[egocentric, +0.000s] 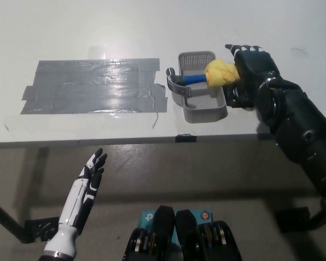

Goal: The robot picks the hammer placed on top of the gray container with right hand and places it on the grey area of the desk

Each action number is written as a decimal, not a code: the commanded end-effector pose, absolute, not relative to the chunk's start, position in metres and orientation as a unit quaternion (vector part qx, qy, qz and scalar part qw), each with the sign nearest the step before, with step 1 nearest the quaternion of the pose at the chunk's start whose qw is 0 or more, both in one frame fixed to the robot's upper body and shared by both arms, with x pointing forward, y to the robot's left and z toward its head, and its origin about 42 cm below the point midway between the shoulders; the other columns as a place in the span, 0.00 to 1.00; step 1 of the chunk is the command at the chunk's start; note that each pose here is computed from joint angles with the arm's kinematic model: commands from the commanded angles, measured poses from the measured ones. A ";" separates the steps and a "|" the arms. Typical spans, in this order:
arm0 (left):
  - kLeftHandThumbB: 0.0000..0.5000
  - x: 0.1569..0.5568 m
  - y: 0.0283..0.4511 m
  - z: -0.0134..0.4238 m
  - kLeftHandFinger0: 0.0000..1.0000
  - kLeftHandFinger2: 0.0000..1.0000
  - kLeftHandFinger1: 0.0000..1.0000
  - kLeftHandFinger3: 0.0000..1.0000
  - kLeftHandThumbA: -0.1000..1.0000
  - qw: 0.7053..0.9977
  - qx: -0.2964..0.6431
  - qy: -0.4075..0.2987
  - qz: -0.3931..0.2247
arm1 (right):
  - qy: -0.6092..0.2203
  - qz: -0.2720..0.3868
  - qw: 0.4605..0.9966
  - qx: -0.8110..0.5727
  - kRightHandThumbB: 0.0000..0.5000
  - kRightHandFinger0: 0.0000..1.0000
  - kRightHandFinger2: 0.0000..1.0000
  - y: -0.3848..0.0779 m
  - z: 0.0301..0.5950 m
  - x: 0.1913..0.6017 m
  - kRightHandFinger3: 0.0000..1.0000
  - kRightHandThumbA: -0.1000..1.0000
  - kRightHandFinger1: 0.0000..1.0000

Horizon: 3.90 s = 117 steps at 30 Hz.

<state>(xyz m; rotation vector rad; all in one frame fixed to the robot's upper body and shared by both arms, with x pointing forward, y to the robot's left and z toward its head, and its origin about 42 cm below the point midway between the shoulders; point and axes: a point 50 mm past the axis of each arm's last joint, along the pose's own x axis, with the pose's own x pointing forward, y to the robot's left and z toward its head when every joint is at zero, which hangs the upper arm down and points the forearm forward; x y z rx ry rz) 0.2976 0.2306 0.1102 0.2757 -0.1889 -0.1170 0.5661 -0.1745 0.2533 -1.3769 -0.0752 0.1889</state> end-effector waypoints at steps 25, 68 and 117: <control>0.15 0.310 0.231 0.129 1.00 1.00 1.00 1.00 0.99 0.978 0.147 -0.131 -0.071 | -0.232 -0.035 0.884 -0.405 0.21 0.00 0.50 -0.169 0.301 0.573 0.52 0.00 0.17; 0.14 0.307 0.226 0.134 1.00 1.00 1.00 1.00 0.97 0.974 0.159 -0.136 -0.083 | -0.281 0.145 0.793 -0.521 0.23 0.00 0.77 0.054 0.309 0.526 0.73 0.00 0.38; 0.18 0.317 0.219 0.143 1.00 1.00 1.00 1.00 0.95 0.970 0.162 -0.151 -0.099 | -0.107 0.368 0.923 -0.039 0.95 1.00 1.00 0.012 0.451 0.556 1.00 1.00 1.00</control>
